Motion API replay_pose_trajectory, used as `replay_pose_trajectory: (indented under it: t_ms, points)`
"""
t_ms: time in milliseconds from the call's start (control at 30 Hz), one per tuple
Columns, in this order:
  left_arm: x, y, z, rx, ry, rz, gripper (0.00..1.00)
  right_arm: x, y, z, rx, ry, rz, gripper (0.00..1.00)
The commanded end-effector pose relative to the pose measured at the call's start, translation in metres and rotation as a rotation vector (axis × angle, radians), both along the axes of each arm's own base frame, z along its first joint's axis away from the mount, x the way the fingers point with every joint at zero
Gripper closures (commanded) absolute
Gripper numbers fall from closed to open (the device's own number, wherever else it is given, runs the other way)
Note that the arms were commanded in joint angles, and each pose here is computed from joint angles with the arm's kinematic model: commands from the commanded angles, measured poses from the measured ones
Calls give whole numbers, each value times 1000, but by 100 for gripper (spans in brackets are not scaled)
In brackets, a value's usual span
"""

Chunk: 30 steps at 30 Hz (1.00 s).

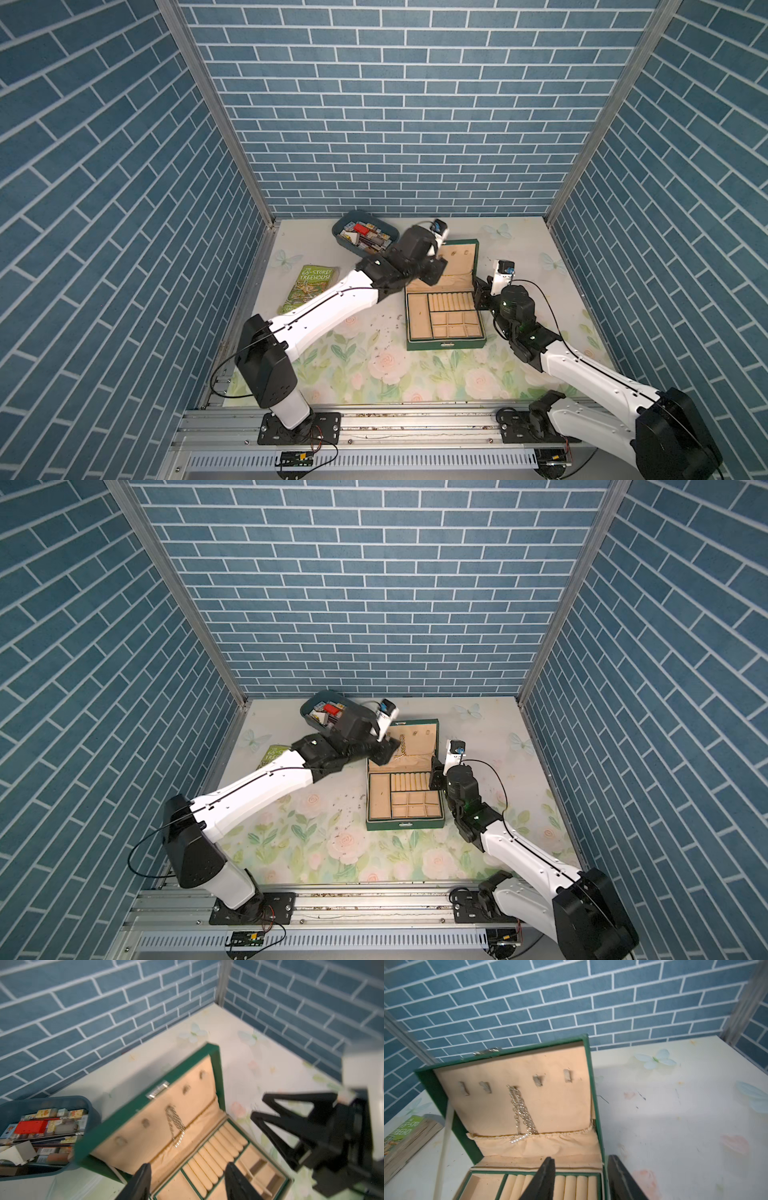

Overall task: Put jewelry chain into jewelry box
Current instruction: Adjust the necklace in the storage slot.

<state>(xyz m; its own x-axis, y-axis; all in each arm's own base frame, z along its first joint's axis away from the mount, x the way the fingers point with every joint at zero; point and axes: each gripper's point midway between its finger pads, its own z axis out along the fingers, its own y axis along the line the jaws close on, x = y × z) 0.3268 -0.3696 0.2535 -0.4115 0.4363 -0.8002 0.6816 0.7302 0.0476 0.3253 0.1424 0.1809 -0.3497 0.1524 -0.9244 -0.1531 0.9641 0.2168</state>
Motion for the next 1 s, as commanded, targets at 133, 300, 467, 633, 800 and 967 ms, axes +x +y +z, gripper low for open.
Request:
replay_pose_trajectory:
  t_ms: [133,300,467,633,800,967]
  points:
    - [-1,-14,-77,347,15,-16,45,-10,-35,-20,75,90,-154,54]
    - [18,-24,-93,426,-8,46,46,-16,-47,-21,98,91,-177,54]
    - [27,-20,-100,479,-31,104,45,-20,-58,-23,107,85,-195,54]
    - [30,-19,-103,519,-32,132,47,-18,-60,-26,114,91,-194,54]
    - [32,-21,-115,556,-16,128,49,-16,-58,-28,117,97,-184,54]
    - [38,-21,-125,586,-13,146,49,-15,-57,-29,116,102,-181,54]
